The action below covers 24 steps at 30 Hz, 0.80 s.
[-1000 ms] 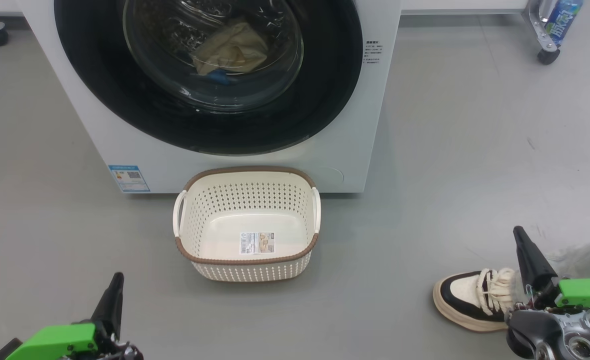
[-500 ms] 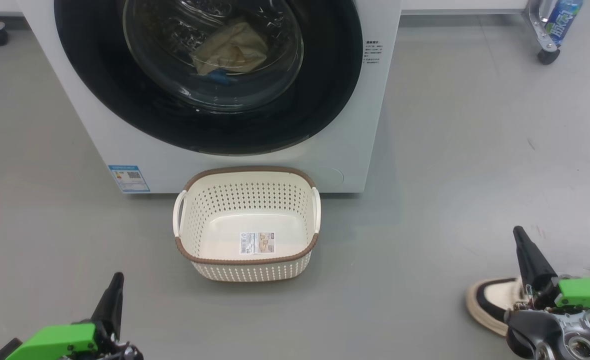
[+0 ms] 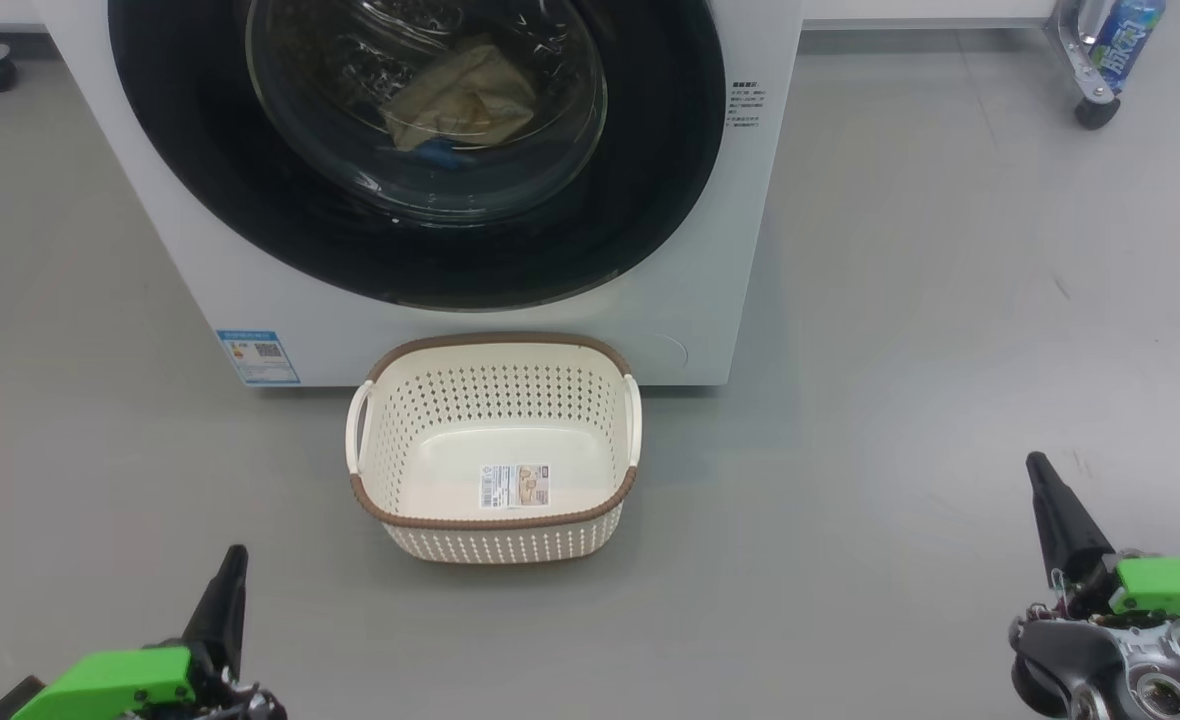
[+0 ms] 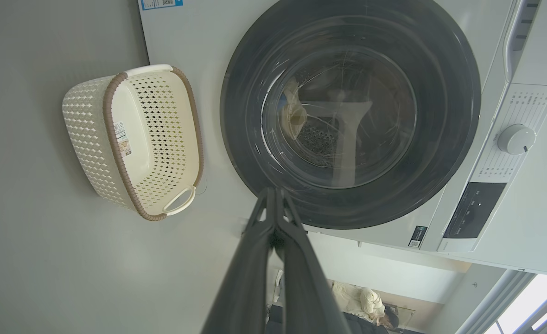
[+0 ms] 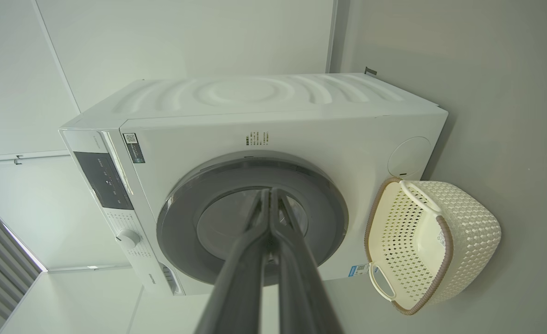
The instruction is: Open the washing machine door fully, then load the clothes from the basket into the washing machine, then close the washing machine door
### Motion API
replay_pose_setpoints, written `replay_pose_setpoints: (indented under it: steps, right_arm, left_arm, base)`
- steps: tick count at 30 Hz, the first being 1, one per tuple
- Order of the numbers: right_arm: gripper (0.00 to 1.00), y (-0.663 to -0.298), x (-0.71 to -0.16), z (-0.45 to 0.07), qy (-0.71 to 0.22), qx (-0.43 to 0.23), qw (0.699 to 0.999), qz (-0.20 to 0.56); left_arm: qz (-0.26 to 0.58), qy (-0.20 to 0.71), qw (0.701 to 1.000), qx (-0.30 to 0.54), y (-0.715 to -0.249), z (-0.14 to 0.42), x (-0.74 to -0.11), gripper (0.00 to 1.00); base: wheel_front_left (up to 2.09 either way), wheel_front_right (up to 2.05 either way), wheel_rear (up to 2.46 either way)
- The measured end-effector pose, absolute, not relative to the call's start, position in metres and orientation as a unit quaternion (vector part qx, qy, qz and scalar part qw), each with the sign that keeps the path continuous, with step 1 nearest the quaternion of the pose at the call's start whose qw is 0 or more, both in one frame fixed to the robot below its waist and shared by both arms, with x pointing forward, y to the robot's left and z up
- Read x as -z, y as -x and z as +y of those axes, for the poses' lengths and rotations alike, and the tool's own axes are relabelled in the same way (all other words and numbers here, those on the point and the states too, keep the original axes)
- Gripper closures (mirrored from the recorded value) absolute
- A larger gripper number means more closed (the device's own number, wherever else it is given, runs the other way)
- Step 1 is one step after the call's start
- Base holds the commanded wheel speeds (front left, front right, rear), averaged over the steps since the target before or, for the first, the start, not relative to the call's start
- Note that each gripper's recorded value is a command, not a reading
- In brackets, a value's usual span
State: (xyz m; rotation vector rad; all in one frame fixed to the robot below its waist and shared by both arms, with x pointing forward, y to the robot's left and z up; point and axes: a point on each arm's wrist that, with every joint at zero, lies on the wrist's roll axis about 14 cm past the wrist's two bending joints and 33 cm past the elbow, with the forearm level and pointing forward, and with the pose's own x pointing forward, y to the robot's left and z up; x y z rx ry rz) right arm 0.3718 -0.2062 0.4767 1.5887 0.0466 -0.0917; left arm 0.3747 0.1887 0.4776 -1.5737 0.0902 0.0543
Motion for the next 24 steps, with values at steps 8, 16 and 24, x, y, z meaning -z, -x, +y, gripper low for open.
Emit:
replay_pose_setpoints:
  steps: [8,16,24]
  right_arm:
    - [1.0,-0.3718,-0.4767,-0.2062,-0.713,0.041,0.7,0.021]
    - [1.0,-0.3717,-0.4767,-0.2063,-0.713,0.041,0.7,0.021]
    - [1.0,-0.3717,-0.4766,-0.2062,-0.713,0.041,0.699,0.021]
  left_arm:
    - [0.041,0.708,0.705,-0.024,-0.3747,0.1887,-0.4776,1.0]
    - [0.041,0.708,0.705,-0.024,-0.3747,0.1887,-0.4776,1.0]
    - [0.041,0.708,0.705,-0.024,-0.3747,0.1887,-0.4776,1.0]
  base:
    - [0.0,0.0,0.0]
    - [0.0,0.0,0.0]
    - [0.0,0.0,0.0]
